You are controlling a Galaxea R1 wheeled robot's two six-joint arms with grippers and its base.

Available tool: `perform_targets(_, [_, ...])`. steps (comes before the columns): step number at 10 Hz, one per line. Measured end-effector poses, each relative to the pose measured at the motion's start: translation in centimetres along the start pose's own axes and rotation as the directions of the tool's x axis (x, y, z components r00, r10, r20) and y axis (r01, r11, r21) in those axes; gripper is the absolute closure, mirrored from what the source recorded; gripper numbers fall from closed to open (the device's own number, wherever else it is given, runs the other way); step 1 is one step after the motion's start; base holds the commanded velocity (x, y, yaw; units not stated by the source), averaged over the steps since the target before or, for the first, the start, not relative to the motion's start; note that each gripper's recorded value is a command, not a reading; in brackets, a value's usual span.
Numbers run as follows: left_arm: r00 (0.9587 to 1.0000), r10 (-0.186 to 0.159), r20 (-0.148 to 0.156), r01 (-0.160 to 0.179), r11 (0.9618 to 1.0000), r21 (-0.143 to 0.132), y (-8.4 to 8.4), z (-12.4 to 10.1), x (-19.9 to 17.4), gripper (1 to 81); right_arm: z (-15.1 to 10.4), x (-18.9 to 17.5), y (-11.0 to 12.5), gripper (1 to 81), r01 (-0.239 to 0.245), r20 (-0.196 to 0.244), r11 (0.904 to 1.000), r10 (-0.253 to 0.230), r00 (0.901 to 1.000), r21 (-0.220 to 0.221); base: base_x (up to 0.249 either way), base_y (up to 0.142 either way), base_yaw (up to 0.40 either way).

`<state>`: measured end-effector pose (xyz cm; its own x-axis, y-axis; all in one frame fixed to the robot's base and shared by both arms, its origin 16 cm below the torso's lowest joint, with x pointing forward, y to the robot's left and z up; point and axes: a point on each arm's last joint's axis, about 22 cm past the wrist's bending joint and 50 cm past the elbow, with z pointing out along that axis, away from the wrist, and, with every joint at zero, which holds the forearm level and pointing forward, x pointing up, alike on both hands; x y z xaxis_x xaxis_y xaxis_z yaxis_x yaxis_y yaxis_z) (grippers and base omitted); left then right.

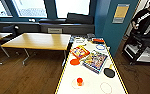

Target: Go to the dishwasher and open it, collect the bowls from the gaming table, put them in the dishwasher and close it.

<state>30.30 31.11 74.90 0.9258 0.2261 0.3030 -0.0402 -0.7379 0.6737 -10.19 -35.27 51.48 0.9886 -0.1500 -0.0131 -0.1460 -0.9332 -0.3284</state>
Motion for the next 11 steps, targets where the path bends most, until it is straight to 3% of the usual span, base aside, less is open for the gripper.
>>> perform_targets(3, [0.9992,-0.034,-0.021,0.034,0.9992,-0.022,2.2,0.1,5.7,1.0,0.0,0.0,-0.1,81.1,-0.001,0.001,1.0000,0.001,1.0000,0.002,0.000,0.000,0.000])
perform_targets(5, [0.9995,-0.030,-0.013,0.030,0.9978,-0.060,5.0,1.5,8.9,1.0,0.2,0.7,-0.6,81.1,-0.001,-0.009,0.9999,0.001,1.0000,0.012,0.000,0.000,0.000])
perform_targets(6, [0.9988,-0.048,-0.004,0.047,0.9962,-0.073,6.2,2.4,10.4,1.0,0.2,0.8,-0.6,81.1,-0.002,-0.010,0.9999,0.002,0.9999,0.013,0.000,0.000,0.000])
perform_targets(9, [0.9935,-0.114,0.012,0.114,0.9919,-0.055,7.7,3.7,14.9,1.0,0.3,1.1,-0.9,81.1,-0.002,-0.012,0.9998,0.002,0.9999,0.019,0.000,0.000,0.000])
perform_targets(11, [0.9957,-0.085,0.038,0.087,0.9941,-0.065,10.5,5.5,17.4,1.0,0.4,1.5,-1.2,81.1,-0.002,-0.014,0.9997,0.002,0.9999,0.024,0.000,0.000,0.000])
